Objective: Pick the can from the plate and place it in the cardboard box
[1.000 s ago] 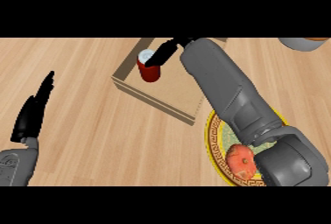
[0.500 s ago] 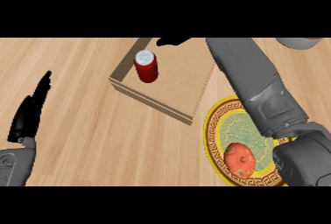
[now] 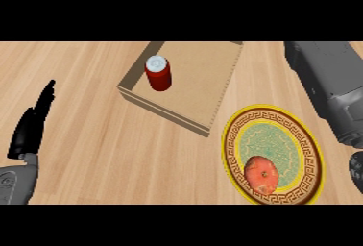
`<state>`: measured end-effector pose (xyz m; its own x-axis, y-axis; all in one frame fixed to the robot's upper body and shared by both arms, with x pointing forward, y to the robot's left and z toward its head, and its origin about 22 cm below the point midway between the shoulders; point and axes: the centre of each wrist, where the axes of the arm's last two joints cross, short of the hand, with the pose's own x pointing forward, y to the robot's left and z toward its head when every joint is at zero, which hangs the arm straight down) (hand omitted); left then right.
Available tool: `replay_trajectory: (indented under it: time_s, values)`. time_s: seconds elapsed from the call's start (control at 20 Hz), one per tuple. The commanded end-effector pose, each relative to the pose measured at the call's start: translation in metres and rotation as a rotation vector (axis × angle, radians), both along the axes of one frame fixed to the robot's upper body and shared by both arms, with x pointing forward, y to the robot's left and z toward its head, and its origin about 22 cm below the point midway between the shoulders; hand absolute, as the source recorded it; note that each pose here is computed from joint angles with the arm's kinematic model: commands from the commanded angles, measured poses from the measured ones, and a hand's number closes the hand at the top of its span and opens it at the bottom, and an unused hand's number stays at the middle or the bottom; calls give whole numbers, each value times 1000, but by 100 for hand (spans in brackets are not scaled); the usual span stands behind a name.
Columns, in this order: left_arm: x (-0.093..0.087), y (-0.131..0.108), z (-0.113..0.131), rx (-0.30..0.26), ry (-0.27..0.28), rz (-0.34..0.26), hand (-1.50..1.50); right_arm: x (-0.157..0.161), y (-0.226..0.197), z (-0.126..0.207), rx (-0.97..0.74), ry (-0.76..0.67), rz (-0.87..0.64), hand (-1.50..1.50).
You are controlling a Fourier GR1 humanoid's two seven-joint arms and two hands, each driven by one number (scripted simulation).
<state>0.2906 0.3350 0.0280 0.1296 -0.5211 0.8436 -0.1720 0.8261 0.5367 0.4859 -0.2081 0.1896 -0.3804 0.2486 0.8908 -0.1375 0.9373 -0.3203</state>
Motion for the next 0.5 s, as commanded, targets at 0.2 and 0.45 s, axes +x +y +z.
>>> replay_trajectory:
  time_s: [0.2,0.45]
  values:
    - [1,-4,-2,-8,6,-15,0,-12,-91,0,-19,-14,-35,-150]
    - [6,-12,3,-18,-6,-9,0,-23,-131,10,-120,25,2,-150]
